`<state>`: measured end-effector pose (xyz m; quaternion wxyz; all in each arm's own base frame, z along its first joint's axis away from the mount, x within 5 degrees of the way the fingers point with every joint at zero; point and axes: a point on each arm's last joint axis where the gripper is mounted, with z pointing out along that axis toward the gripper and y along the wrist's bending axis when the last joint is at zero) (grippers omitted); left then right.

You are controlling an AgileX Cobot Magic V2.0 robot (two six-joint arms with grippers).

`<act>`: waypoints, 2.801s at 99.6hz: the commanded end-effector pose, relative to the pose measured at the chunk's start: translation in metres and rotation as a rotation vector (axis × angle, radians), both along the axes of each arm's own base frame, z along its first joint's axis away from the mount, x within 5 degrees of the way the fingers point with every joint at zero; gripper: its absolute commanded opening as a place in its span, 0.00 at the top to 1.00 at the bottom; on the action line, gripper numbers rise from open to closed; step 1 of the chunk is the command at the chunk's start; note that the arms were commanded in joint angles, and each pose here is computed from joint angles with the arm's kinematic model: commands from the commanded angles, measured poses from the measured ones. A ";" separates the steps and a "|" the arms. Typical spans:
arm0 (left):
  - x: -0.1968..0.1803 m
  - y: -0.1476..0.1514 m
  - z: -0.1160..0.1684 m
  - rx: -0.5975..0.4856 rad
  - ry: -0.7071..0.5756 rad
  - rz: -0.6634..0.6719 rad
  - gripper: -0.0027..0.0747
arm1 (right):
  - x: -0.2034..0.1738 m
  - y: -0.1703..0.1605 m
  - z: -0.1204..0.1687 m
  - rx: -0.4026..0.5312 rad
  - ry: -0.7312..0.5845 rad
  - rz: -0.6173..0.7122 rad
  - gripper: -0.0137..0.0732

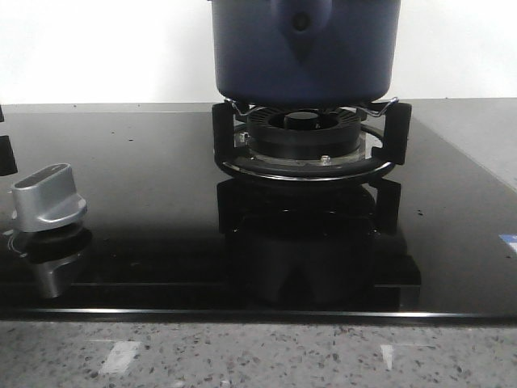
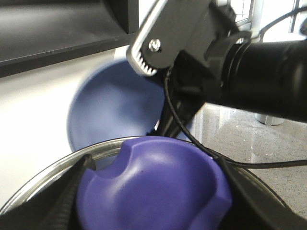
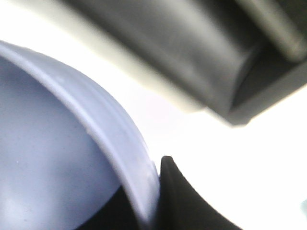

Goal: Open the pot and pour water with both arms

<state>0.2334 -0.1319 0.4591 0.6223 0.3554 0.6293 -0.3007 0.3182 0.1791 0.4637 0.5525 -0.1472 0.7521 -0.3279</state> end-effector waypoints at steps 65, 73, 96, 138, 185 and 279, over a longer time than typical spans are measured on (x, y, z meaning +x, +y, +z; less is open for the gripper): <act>-0.001 0.001 0.019 -0.168 0.018 -0.003 0.53 | -0.049 -0.183 0.045 0.820 0.054 -0.211 0.93; 0.008 -0.003 0.014 -0.183 0.041 -0.018 0.53 | -0.057 -0.201 0.032 0.834 0.070 -0.277 0.93; 0.020 -0.028 -0.002 -0.182 0.025 -0.128 0.53 | -0.086 -0.229 -0.028 0.914 0.117 -0.380 0.93; 0.029 -0.059 -0.023 -0.154 0.029 -0.198 0.53 | -0.103 -0.242 -0.123 1.066 0.272 -0.497 0.93; 0.030 -0.059 -0.023 -0.154 0.031 -0.198 0.53 | -0.087 -0.244 -0.148 1.098 0.406 -0.562 0.93; 0.037 -0.062 -0.031 -0.114 -0.007 -0.192 0.53 | -0.118 -0.230 -0.065 1.032 0.142 -0.365 0.64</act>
